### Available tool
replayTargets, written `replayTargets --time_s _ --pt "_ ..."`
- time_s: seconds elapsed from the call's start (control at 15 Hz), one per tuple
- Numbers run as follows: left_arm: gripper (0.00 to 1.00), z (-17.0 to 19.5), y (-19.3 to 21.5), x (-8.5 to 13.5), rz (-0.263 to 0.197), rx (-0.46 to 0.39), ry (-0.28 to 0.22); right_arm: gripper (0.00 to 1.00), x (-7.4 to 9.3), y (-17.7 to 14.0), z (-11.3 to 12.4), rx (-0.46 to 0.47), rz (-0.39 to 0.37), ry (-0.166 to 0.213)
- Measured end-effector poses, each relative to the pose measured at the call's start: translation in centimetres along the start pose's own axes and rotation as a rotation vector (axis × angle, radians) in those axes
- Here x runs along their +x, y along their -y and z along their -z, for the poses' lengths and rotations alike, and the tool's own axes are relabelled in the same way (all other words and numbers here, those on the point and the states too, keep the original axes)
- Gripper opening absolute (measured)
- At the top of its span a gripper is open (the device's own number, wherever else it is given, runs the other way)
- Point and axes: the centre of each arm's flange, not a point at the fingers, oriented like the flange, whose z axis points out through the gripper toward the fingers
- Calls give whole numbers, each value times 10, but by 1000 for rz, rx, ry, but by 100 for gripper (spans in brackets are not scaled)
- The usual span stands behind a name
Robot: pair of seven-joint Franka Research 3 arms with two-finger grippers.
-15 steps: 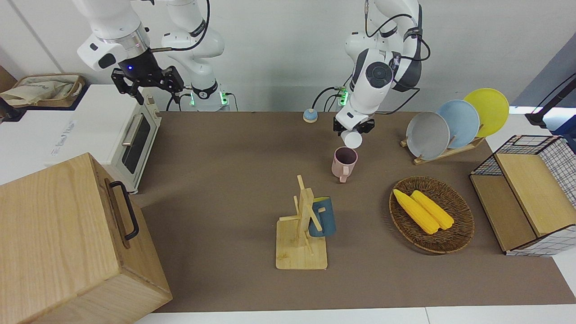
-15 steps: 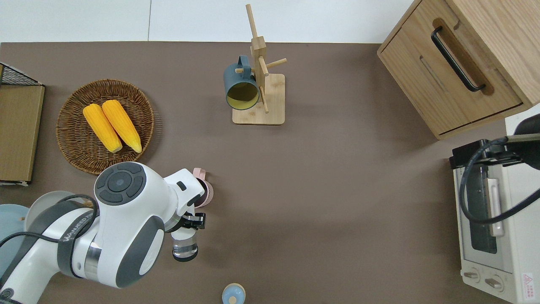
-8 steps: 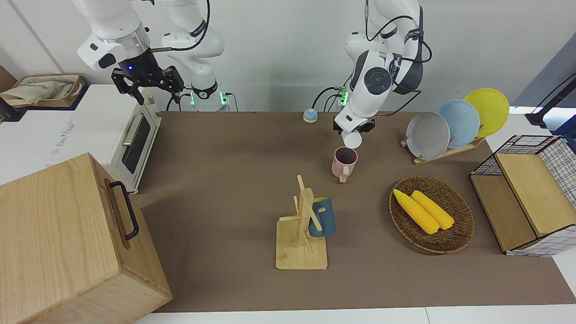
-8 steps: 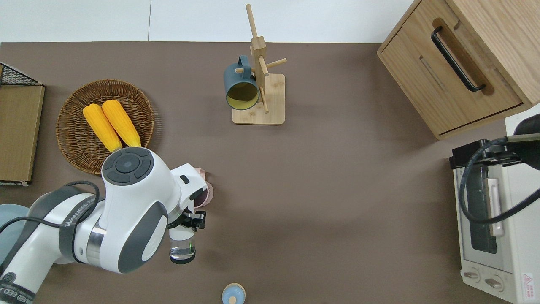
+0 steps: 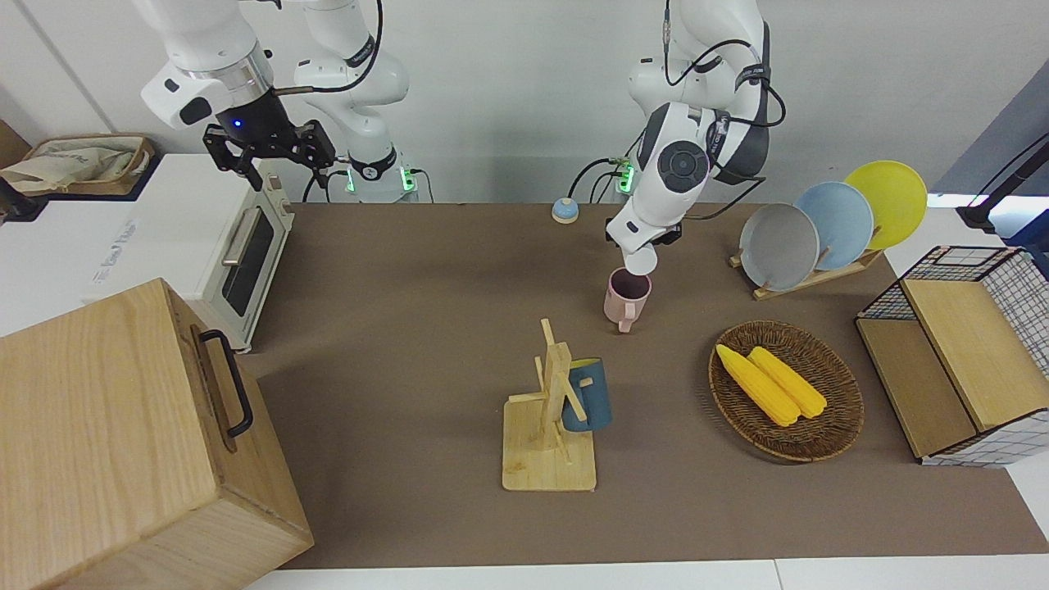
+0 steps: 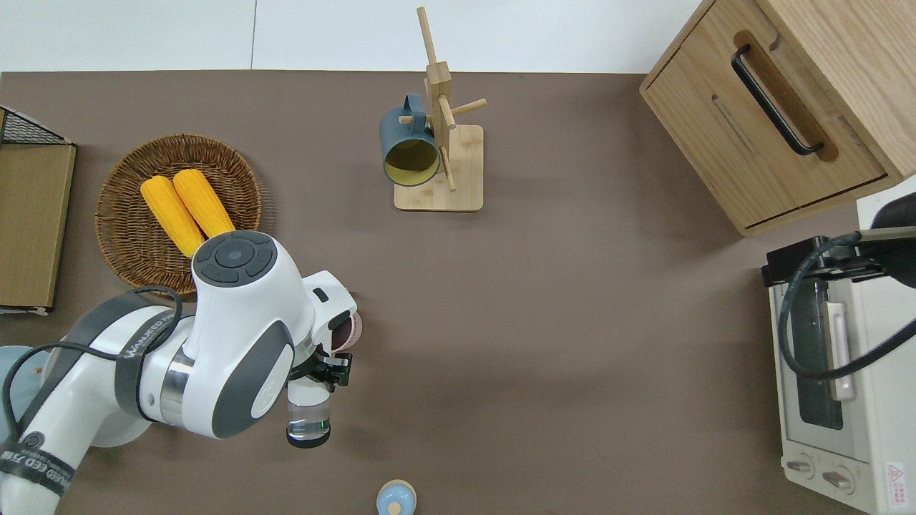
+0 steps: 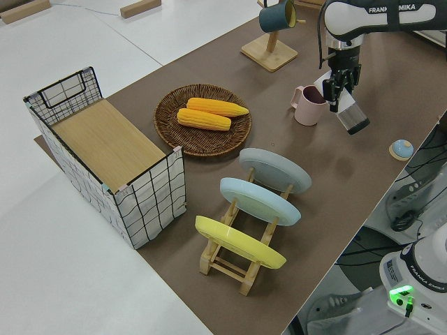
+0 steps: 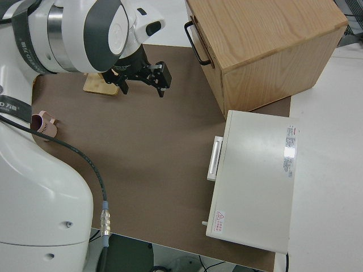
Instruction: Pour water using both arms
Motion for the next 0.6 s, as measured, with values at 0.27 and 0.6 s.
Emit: replayTargets --time_s 0.27,0.6 --pt "63 1 -1 3 -2 6 22 99 0 0 0 0 0 0" --pt "63 2 -3 8 -7 21 74 99 0 0 0 0 0 0"
